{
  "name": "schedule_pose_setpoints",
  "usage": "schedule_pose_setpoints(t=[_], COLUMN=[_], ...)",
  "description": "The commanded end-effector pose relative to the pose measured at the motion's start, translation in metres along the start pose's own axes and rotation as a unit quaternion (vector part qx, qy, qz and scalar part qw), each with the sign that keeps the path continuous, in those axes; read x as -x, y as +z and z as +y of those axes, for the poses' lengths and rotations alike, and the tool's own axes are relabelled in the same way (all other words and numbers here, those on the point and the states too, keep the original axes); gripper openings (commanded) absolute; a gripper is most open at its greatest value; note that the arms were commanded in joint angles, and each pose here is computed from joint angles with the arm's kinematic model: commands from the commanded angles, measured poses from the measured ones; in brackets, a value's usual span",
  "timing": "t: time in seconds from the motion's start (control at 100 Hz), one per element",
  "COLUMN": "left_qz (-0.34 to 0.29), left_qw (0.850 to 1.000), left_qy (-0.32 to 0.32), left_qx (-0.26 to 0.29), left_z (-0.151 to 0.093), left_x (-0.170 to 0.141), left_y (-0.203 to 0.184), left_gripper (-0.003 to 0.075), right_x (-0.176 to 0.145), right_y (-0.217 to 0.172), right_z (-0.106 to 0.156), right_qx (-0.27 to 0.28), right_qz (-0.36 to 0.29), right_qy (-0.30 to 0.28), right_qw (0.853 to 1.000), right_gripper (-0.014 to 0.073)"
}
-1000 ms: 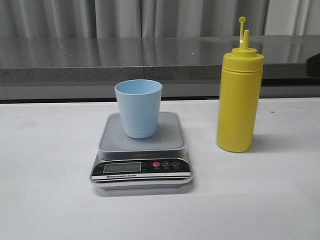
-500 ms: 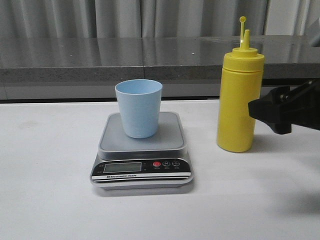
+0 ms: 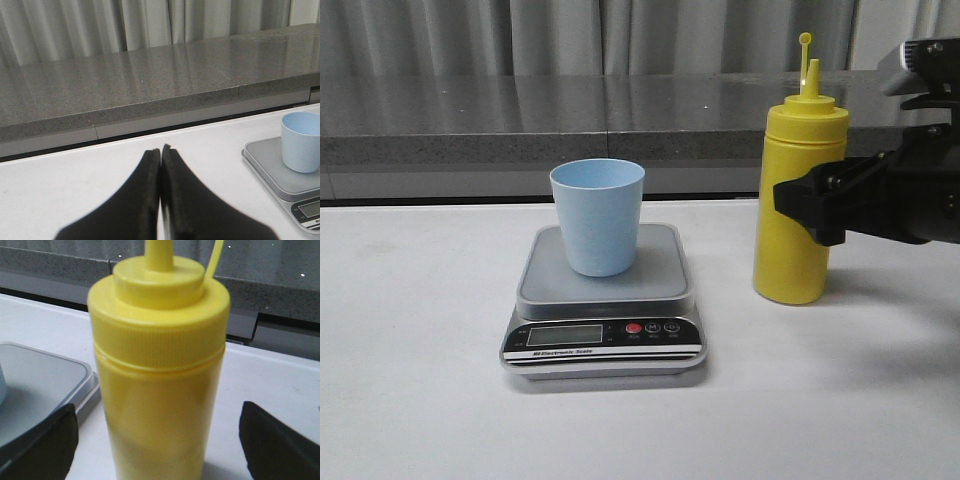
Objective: Pour seasoning into cup on scale with both arms
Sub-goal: 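Reach the right gripper to the yellow bottle and grasp its body, then lift the yellow bottle with the right gripper toward the cup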
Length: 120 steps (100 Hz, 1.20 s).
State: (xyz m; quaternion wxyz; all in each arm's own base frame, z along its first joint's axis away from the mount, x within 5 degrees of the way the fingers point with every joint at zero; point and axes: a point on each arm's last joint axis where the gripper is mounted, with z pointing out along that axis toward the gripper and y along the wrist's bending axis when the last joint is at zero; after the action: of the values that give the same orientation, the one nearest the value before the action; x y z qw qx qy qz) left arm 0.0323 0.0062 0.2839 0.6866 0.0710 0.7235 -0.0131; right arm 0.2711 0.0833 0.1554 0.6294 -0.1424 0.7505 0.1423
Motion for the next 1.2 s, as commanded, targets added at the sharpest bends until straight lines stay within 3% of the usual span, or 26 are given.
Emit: schedule_pose_setpoints(t=[0.0,0.62,0.69,0.93,1.19], left_qz=[-0.046,-0.046,-0.046,-0.046,-0.046], left_qw=[0.999,0.999,0.999,0.999,0.999], left_qy=[0.0,0.0,0.0,0.0,0.0], left_qx=[-0.005,-0.005,-0.005,-0.005,-0.005], left_z=[0.0,0.0,0.0,0.0,0.0], left_x=[0.015,0.015,0.015,0.015,0.015], left_y=[-0.002,-0.002,-0.002,-0.002,-0.002], left_gripper=[-0.002,-0.002,-0.002,-0.002,-0.002], right_x=[0.022,0.019,0.019,0.02,0.033], right_y=[0.007,0.035,0.035,0.035,0.031], right_z=[0.001,-0.002,-0.002,-0.002,0.002], right_qx=[0.011,0.018,0.018,0.018,0.036], right_qz=[-0.067,-0.062,-0.062,-0.069,-0.096], right_qy=[-0.009,-0.014,-0.014,-0.014,-0.027], right_qw=[0.998,0.998,0.998,0.997,0.994], right_gripper=[0.0647,0.0635,0.0579,0.025,0.0216])
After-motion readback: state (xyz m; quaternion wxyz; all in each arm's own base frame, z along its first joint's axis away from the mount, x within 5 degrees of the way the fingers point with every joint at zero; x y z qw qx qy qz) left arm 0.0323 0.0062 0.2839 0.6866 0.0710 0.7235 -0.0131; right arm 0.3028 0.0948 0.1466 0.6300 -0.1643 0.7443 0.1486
